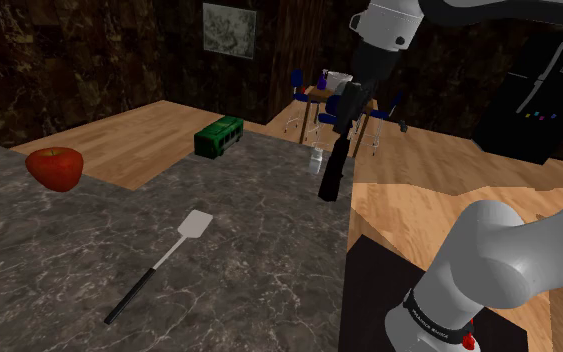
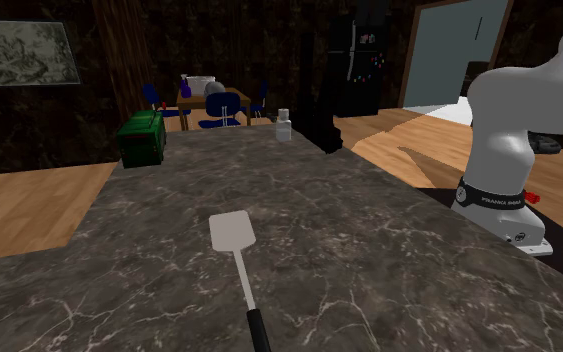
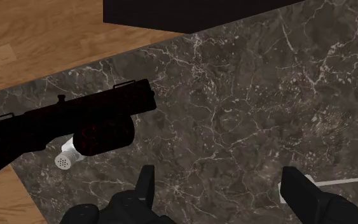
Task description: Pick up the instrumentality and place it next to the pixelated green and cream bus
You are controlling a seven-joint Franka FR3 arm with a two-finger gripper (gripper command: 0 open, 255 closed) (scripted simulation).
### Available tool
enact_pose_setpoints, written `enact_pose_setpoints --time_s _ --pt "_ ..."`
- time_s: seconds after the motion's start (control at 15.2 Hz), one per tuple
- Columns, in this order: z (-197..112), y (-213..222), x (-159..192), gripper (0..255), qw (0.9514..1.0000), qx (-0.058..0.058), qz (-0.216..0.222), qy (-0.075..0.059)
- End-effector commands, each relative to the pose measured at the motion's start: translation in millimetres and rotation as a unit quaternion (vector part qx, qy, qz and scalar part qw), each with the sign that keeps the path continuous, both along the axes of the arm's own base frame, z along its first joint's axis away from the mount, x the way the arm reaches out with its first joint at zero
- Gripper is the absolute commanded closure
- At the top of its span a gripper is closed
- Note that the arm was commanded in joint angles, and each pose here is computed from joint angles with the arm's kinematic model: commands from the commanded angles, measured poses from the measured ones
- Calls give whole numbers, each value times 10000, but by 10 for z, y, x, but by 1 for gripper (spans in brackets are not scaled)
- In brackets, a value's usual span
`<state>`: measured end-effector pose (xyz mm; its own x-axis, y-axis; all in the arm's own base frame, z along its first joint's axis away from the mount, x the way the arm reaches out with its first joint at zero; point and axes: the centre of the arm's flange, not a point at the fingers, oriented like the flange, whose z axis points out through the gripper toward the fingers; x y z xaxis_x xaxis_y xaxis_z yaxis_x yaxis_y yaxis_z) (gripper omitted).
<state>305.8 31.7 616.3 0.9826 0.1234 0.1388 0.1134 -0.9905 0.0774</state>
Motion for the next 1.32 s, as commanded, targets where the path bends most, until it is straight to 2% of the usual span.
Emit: enact_pose_setpoints --time_s 0.0,0.26,0.4,0.59,0.73,0.92,1.06,1.25 --pt "0 0 0 0 10000 0 0 0" --pt "-286 438 7 0 9972 103 -731 83" --pt "-425 657 33 0 9938 155 -1096 125" --pt "-631 985 100 0 9860 232 -1640 187" --pt "-766 1200 163 0 9791 282 -1999 228" --pt "-965 1515 284 0 9663 358 -2534 288" --pt "-1096 1719 383 0 9560 407 -2885 328" --pt "-1291 2012 556 0 9382 481 -3406 388"
